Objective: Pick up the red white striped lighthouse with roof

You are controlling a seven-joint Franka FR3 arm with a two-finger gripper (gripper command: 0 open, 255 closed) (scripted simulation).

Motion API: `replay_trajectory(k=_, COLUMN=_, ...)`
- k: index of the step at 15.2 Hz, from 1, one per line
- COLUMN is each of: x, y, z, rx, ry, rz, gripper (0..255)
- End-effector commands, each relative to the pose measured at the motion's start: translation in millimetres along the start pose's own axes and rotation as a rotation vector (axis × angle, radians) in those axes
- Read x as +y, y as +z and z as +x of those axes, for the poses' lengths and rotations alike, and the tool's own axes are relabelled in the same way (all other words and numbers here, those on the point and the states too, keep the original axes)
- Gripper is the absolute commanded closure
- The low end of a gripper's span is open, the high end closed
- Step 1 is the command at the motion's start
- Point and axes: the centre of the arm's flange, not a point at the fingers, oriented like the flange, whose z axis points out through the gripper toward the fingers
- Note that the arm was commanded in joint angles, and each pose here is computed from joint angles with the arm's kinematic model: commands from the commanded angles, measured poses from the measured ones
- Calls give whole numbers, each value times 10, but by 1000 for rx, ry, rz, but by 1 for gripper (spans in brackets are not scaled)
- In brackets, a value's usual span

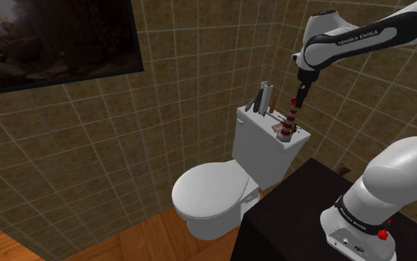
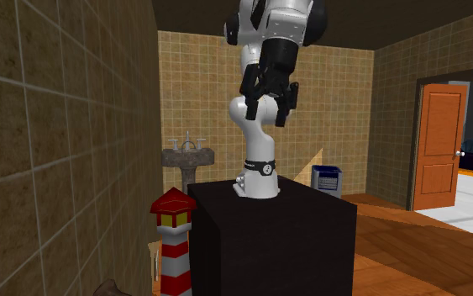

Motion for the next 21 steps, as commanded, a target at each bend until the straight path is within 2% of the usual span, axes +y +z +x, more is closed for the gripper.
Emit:
replay_trajectory(k=1, x=174, y=110, z=55, rx=-10, ry=-22, rz=-24, gripper=0)
replay_trajectory(k=18, x=1798, y=1221, z=593, rx=-101, ry=-190, rz=-209, gripper=0)
replay_trajectory(k=21, x=1784, y=1326, z=604, rx=-101, ry=-190, rz=-210, gripper=0)
